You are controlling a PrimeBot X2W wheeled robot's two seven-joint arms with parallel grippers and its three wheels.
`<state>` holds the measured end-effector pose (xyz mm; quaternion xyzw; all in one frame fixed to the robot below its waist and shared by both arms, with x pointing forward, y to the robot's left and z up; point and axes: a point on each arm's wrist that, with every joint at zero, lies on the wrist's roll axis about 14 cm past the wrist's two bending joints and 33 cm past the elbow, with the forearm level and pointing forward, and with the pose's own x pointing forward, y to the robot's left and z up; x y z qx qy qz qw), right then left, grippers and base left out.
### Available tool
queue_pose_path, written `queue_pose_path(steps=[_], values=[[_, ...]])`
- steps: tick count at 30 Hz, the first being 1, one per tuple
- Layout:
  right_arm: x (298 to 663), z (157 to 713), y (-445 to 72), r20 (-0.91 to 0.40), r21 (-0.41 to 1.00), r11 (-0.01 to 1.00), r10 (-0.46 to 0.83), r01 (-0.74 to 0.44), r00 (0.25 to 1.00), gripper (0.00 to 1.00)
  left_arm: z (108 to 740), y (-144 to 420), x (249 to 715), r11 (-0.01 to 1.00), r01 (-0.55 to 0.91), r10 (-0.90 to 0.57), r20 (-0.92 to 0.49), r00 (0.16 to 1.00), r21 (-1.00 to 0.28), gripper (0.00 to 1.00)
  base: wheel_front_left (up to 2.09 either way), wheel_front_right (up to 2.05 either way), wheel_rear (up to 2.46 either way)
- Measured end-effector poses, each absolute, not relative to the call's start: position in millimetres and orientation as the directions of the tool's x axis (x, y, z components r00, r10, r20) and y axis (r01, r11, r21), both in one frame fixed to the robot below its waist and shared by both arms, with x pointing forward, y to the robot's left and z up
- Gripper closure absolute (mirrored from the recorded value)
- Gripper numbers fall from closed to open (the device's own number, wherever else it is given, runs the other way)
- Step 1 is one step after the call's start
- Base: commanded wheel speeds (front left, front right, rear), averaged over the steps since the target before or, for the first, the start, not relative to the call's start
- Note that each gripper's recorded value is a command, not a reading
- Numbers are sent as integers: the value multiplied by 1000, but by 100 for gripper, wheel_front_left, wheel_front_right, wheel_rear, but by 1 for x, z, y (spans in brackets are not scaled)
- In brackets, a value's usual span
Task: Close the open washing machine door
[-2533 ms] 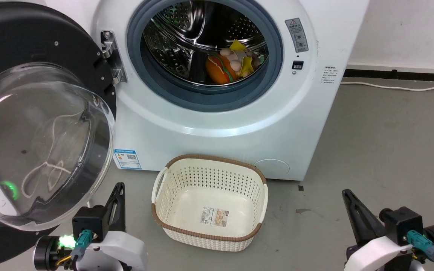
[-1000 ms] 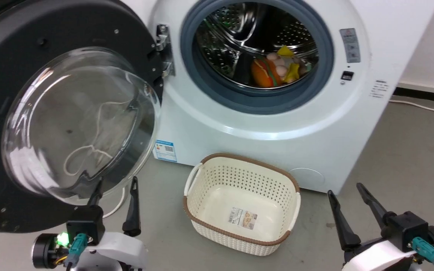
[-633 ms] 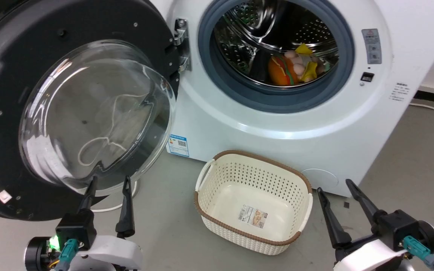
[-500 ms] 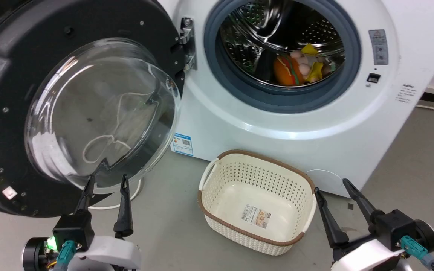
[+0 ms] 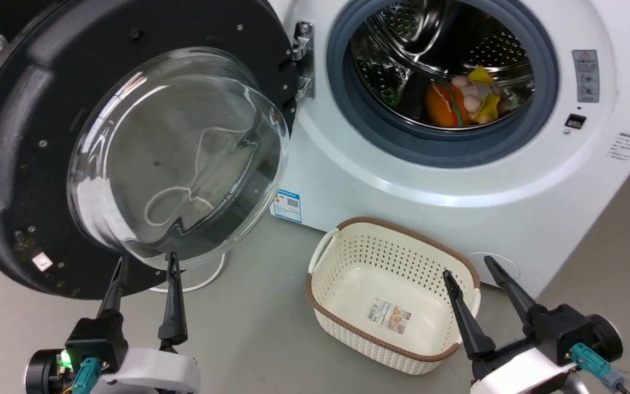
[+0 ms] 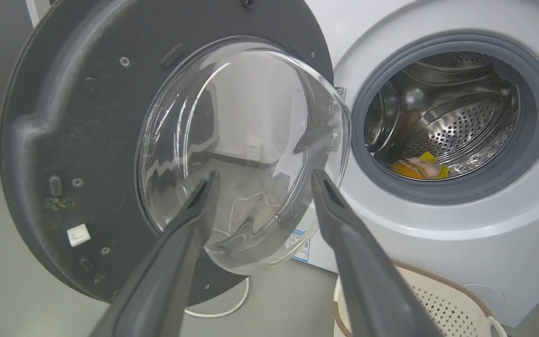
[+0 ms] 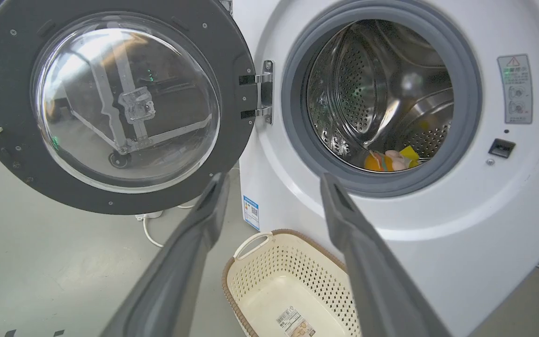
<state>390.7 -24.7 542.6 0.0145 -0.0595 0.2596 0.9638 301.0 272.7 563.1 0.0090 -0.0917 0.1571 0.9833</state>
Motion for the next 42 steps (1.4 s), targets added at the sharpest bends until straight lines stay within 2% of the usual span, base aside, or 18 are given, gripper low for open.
queue_pose_path(steps=[8, 9, 10, 18, 26, 30, 33, 37, 42], values=[[389, 544, -9, 137, 6, 841, 536, -542, 833, 0, 572, 287, 289, 933, -358, 354, 220, 909, -23, 0, 0, 0, 0], [390, 544, -8, 138, 6, 838, 539, -545, 831, 0, 572, 288, 287, 932, -362, 359, 221, 907, -29, 89, 0, 0, 0], [390, 544, -6, 139, 6, 836, 543, -549, 828, 0, 572, 289, 286, 931, -364, 362, 222, 905, -32, 100, 0, 0, 0], [392, 541, 4, 144, 15, 820, 564, -572, 813, 0, 579, 316, 271, 907, -408, 420, 251, 872, -102, 100, 0, 0, 0], [400, 532, 7, 139, 28, 815, 570, -579, 810, 0, 617, 361, 272, 894, -429, 447, 350, 823, -131, 100, 0, 0, 0], [404, 525, 10, 132, 35, 808, 579, -588, 804, 0, 638, 404, 273, 856, -457, 517, 372, 771, -241, 100, 0, 0, 0], [407, 516, 10, 119, 43, 804, 585, -593, 802, 0, 645, 441, 278, 812, -479, 576, 328, 749, -333, 100, 0, 0, 0], [412, 508, 11, 108, 49, 799, 592, -599, 799, 0, 638, 483, 290, 709, -504, 652, 185, 736, -493, 100, 0, 0, 0], [420, 503, 12, 112, 54, 794, 598, -606, 794, 0, 618, 512, 308, 513, -480, 665, -23, 746, -712, 100, 0, 0, 0]])
